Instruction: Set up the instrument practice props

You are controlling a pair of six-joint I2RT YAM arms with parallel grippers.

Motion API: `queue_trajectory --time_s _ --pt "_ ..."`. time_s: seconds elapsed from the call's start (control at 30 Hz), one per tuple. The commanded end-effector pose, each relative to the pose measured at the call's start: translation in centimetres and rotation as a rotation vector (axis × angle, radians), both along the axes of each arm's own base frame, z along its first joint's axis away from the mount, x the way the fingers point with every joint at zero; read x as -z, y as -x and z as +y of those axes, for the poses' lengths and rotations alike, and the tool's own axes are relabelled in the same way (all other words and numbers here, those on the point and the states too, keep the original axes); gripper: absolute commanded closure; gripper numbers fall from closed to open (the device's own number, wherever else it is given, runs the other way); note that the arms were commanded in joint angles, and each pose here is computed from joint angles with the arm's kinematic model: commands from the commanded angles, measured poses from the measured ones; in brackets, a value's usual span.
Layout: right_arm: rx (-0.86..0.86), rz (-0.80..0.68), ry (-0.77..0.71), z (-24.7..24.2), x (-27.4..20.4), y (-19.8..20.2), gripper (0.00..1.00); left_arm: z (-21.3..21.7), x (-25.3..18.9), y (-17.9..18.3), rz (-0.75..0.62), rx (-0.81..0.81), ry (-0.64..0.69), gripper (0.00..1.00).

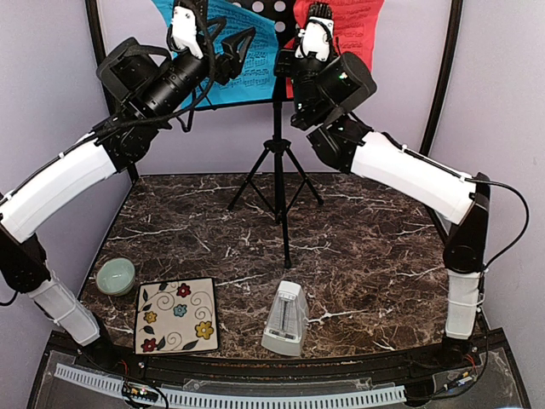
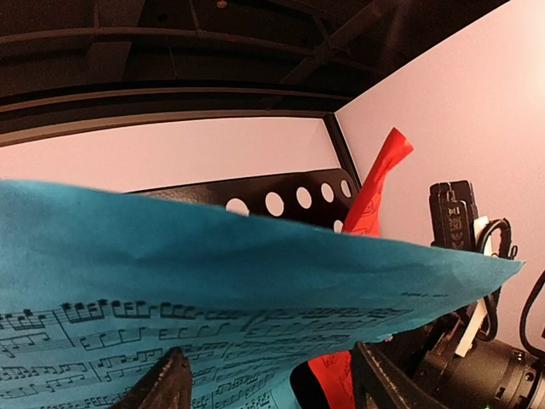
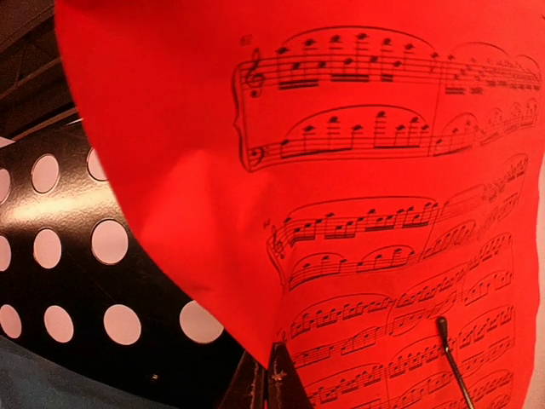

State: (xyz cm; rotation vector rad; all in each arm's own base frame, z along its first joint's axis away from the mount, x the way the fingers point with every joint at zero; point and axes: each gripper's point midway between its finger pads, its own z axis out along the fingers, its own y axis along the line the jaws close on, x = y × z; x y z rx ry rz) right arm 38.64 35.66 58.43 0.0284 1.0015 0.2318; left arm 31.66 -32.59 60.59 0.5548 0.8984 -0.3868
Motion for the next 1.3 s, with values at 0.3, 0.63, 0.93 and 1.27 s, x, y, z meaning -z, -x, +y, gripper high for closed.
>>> queue_trajectory --time_s 0.3,0.63,0.93,1.27 --pt "-0.120 -0.046 -0.047 -1.5 -2.6 1.3 1.00 -0.2 -3.3 -1.7 -0.099 -0.085 0.004 0.34" --pt "-0.257 -0.034 -0.012 1.0 -2.3 1.6 1.00 -0.2 -3.2 -3.3 -0.094 -0.109 -0.004 0.32" --pt "-0.276 -0.034 -0.020 1.9 -2.1 1.2 0.97 -0.1 -3.7 -3.6 -0.103 -0.108 -0.007 0.25" --pt "-0.269 -0.053 -0.023 2.3 -2.4 0.8 0.63 -0.1 -4.6 -4.5 -0.104 -0.121 -0.014 0.15"
